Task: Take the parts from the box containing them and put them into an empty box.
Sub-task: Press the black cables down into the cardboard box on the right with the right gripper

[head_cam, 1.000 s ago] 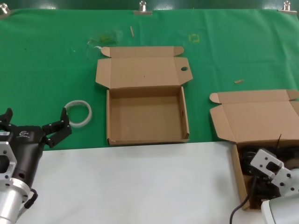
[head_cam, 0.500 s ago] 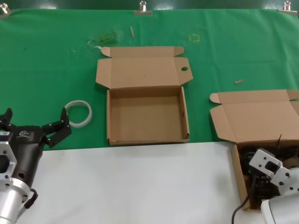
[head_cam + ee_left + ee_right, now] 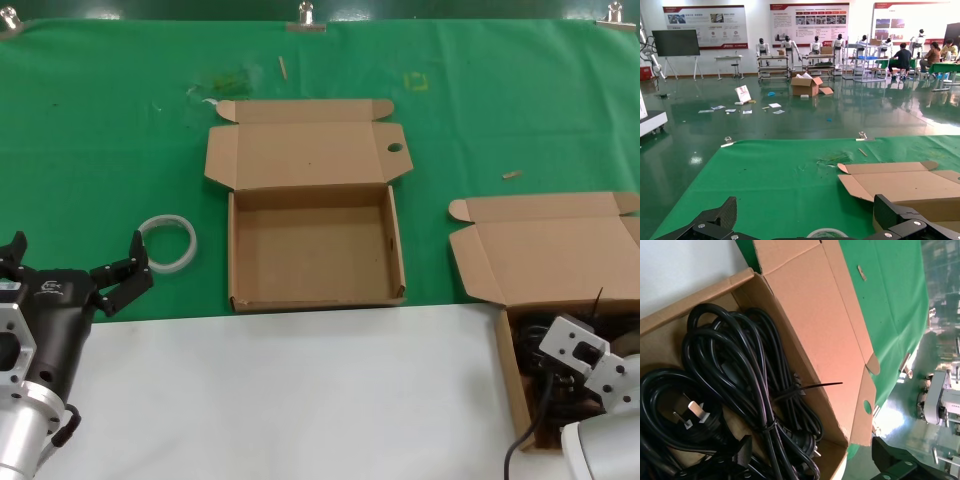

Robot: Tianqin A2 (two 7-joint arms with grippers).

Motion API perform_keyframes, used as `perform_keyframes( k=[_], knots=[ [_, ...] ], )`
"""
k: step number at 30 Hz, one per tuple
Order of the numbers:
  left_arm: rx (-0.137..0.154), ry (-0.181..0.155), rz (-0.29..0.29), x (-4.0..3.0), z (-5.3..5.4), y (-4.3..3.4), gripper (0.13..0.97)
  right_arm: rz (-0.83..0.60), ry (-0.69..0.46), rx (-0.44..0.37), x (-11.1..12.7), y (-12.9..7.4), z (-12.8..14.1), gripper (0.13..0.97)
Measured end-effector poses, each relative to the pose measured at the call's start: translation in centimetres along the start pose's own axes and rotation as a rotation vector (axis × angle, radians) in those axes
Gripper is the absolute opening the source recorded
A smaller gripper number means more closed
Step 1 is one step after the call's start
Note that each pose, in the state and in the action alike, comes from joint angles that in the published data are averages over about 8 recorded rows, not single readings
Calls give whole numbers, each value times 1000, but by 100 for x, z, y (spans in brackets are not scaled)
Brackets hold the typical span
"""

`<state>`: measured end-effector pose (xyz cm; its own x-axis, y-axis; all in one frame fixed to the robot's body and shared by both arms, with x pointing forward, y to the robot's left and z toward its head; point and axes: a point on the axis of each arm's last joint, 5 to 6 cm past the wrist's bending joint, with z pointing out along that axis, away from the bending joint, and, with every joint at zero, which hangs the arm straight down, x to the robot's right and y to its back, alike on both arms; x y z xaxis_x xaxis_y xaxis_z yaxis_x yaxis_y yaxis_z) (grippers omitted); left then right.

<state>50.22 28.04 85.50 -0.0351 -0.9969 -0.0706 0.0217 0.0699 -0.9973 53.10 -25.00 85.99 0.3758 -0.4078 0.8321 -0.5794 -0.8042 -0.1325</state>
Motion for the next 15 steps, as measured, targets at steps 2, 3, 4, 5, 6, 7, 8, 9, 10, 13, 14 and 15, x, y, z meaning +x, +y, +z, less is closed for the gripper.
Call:
perform_keyframes(
  k=[2,3,4,5,6,7,8,9,10,13,14,15],
  knots=[
    [0,0,0,0,0,0,965,-2,-2,0,-6,-1,2,843],
    [0,0,0,0,0,0,965,-3,-3,0,-9,-2,3,830],
    [0,0,0,0,0,0,965,-3,-4,0,-13,-3,4,816],
    [0,0,0,0,0,0,965,-3,-5,1,-17,-4,4,816],
    [0,0,0,0,0,0,965,-3,-7,1,-22,-5,5,795],
    [0,0,0,0,0,0,965,-3,-8,1,-26,-6,6,773],
    [0,0,0,0,0,0,965,-3,-10,1,-29,-7,6,751],
    [0,0,0,0,0,0,965,-3,-11,2,-32,-7,7,730],
    [0,0,0,0,0,0,965,-2,-12,2,-35,-7,7,708],
    [0,0,0,0,0,0,965,0,-16,3,-44,-7,8,643],
    [0,0,0,0,0,0,965,1,-18,4,-46,-6,9,643],
    [0,0,0,0,0,0,965,2,-20,4,-49,-6,9,616]
  ],
)
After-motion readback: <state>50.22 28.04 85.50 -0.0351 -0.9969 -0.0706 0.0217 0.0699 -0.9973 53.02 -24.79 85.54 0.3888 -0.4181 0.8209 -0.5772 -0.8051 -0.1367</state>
